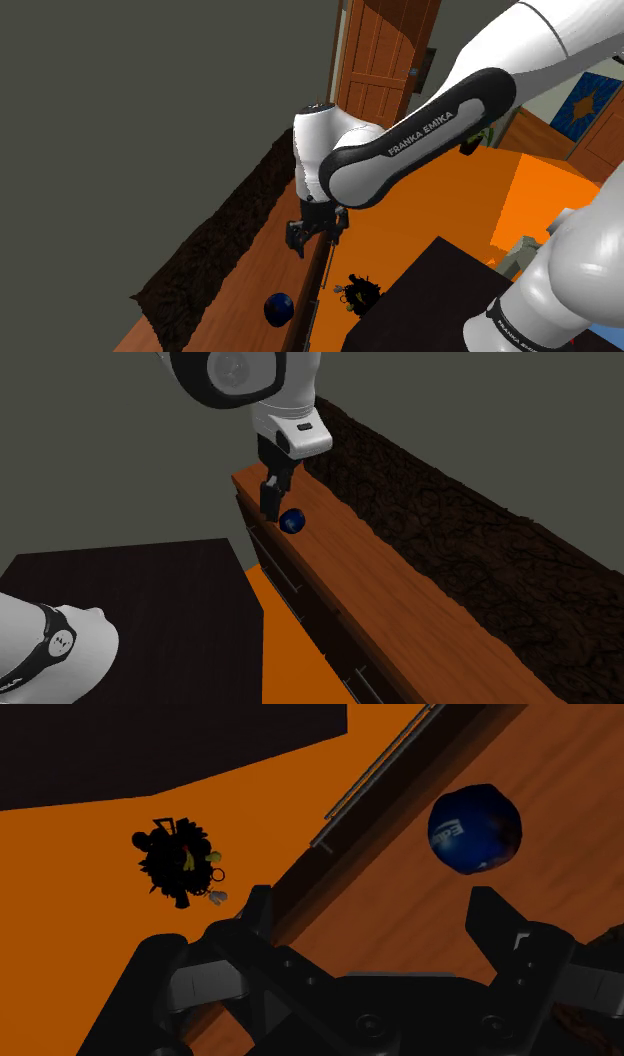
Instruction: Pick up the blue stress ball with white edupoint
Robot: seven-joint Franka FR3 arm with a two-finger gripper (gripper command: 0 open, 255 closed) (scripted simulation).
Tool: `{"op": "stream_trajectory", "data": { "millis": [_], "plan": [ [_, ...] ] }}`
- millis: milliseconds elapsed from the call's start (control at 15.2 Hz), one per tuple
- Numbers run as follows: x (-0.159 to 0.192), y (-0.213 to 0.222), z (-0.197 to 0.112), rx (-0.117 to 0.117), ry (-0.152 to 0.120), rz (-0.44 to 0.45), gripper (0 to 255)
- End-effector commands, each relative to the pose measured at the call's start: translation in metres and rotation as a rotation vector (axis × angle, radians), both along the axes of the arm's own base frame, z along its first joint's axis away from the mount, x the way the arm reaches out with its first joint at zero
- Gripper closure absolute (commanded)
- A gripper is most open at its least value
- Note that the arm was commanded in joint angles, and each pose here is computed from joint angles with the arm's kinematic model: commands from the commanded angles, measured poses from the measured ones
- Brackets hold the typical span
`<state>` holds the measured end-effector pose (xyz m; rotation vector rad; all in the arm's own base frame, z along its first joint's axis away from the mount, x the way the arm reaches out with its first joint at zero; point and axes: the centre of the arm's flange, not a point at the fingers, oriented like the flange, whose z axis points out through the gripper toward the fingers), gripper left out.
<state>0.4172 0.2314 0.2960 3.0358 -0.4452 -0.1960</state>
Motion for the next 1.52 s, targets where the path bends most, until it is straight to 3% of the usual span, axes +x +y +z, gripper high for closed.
{"op": "stream_trajectory", "data": {
  "millis": [0, 726, 1386, 1452],
  "plan": [
    [0.007, 0.014, -0.022, 0.003, 0.015, -0.039, 0],
    [0.051, 0.079, -0.146, 0.015, 0.096, -0.232, 0],
    [0.051, 0.079, -0.187, 0.015, 0.097, -0.233, 0],
    [0.051, 0.079, -0.187, 0.015, 0.097, -0.233, 255]
  ]
}}
